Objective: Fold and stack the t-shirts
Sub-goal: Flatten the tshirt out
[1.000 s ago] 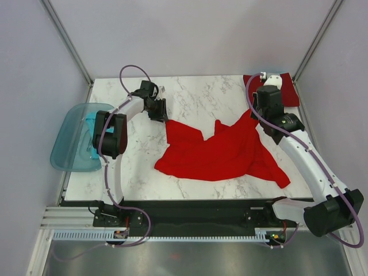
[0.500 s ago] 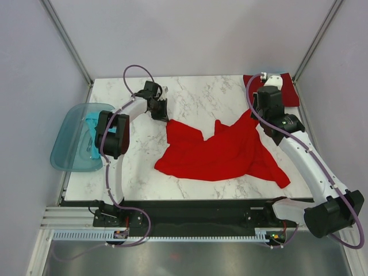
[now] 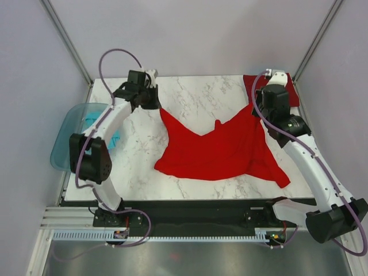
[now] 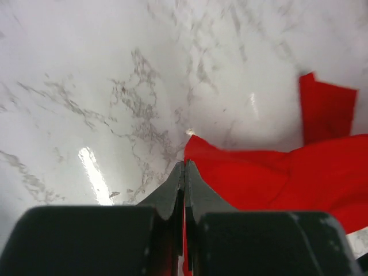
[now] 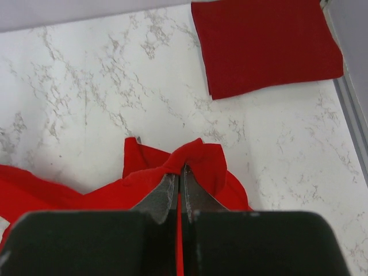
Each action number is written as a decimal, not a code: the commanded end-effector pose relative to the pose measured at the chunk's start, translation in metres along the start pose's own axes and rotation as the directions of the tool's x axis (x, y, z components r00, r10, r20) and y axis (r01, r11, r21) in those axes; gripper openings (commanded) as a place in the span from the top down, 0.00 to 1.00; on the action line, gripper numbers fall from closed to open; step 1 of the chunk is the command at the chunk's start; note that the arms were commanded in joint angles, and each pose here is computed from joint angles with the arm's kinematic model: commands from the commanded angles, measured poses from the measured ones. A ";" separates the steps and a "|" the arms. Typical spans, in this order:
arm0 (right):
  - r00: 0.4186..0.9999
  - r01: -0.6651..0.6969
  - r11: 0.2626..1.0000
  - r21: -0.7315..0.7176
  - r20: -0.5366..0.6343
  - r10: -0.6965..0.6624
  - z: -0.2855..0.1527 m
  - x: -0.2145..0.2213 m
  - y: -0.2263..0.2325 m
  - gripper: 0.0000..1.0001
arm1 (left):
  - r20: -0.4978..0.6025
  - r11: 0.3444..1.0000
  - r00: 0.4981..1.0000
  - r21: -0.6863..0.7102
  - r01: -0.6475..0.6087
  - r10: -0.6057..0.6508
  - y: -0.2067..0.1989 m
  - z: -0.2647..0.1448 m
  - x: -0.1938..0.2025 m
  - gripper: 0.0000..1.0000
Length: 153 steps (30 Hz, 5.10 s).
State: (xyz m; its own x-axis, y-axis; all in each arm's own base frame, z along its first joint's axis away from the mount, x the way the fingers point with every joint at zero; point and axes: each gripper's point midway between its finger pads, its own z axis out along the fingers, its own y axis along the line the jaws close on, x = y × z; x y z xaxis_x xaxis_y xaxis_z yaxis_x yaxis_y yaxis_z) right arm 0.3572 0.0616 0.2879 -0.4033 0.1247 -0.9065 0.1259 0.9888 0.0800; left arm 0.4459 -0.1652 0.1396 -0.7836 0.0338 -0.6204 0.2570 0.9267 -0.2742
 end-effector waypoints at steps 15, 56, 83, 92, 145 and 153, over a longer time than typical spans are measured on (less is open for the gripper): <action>0.610 -0.136 0.954 -0.268 0.736 0.294 -0.228 -0.227 -0.034 1.00 | 0.872 0.935 0.362 -0.245 -0.257 0.328 -0.090 -0.472 -0.113 0.98; 0.680 -0.074 0.984 -0.165 0.713 0.171 -0.125 -0.315 0.019 1.00 | 0.913 0.904 -0.040 -0.408 -0.130 0.406 -0.076 -0.524 -0.287 0.98; 0.592 -0.034 0.886 -0.462 0.705 0.390 -0.332 -0.231 -0.032 1.00 | 0.887 0.909 -0.291 -0.402 -0.107 0.358 -0.117 -0.679 -0.096 0.98; 0.709 -0.074 0.956 -0.284 0.660 0.250 -0.234 -0.235 -0.021 1.00 | 0.916 0.894 -0.153 -0.397 -0.208 0.371 -0.114 -0.607 -0.159 0.98; 0.970 -0.003 0.982 -0.189 0.239 0.049 0.279 -0.067 0.039 1.00 | 0.653 0.840 0.531 -0.384 -0.383 0.540 0.084 -0.044 -0.258 0.98; 0.940 -0.003 0.988 -0.151 0.337 0.054 0.156 -0.155 0.021 1.00 | 0.759 0.834 0.347 -0.480 -0.272 0.551 0.037 -0.214 -0.282 0.98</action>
State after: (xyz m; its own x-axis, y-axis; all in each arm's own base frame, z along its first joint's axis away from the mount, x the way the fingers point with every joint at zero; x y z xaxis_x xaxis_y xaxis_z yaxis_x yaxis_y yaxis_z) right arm 0.6098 0.0619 0.2272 -0.2771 0.1335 -0.9515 -0.0042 0.9901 0.1401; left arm 0.6177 -0.0781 0.2943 -0.0147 0.2501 -0.9681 0.2996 0.9248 0.2344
